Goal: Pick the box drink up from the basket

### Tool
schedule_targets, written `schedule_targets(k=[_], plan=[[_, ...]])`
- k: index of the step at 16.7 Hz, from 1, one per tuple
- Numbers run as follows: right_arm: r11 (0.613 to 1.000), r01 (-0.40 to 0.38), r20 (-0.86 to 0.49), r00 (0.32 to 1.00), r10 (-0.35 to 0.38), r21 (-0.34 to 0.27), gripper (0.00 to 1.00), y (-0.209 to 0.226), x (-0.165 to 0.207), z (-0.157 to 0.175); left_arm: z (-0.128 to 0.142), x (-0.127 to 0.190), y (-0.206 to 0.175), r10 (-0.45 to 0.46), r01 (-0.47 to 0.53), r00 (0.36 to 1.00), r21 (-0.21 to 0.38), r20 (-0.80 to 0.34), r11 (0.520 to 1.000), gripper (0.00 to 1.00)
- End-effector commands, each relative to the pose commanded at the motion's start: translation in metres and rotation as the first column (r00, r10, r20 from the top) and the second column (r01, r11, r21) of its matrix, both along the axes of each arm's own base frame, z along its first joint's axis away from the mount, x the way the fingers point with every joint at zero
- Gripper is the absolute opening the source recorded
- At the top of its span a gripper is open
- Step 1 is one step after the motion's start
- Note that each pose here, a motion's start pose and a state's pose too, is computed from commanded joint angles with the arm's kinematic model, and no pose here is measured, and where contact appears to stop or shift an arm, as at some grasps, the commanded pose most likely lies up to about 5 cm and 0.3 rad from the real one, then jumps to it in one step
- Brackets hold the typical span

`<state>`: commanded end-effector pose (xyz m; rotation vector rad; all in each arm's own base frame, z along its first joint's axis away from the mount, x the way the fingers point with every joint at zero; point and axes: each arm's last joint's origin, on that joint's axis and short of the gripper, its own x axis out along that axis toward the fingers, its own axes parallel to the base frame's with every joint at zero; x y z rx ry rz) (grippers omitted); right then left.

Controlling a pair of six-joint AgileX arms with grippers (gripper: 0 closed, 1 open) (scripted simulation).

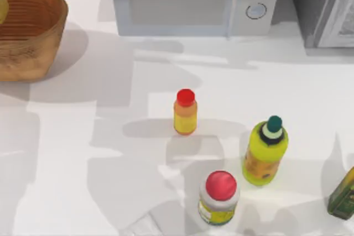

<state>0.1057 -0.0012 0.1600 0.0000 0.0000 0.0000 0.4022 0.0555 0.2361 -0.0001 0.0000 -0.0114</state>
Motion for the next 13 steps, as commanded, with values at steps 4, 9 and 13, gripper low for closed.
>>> schedule_targets(k=[4,9,13], plan=[[1.000,0.000,0.000,1.000,0.000,0.000,1.00,0.000,0.000,0.000,0.039,-0.006,-0.001,0.001,-0.001,1.000,0.001,0.009,1.000,0.00],[1.000,0.000,0.000,1.000,0.000,0.000,1.00,0.000,0.000,0.000,0.050,-0.009,-0.001,0.001,-0.001,1.000,0.002,0.012,1.000,0.00],[1.000,0.000,0.000,1.000,0.000,0.000,1.00,0.000,0.000,0.000,0.046,-0.015,-0.003,0.002,-0.002,1.000,-0.002,-0.011,1.000,0.00]])
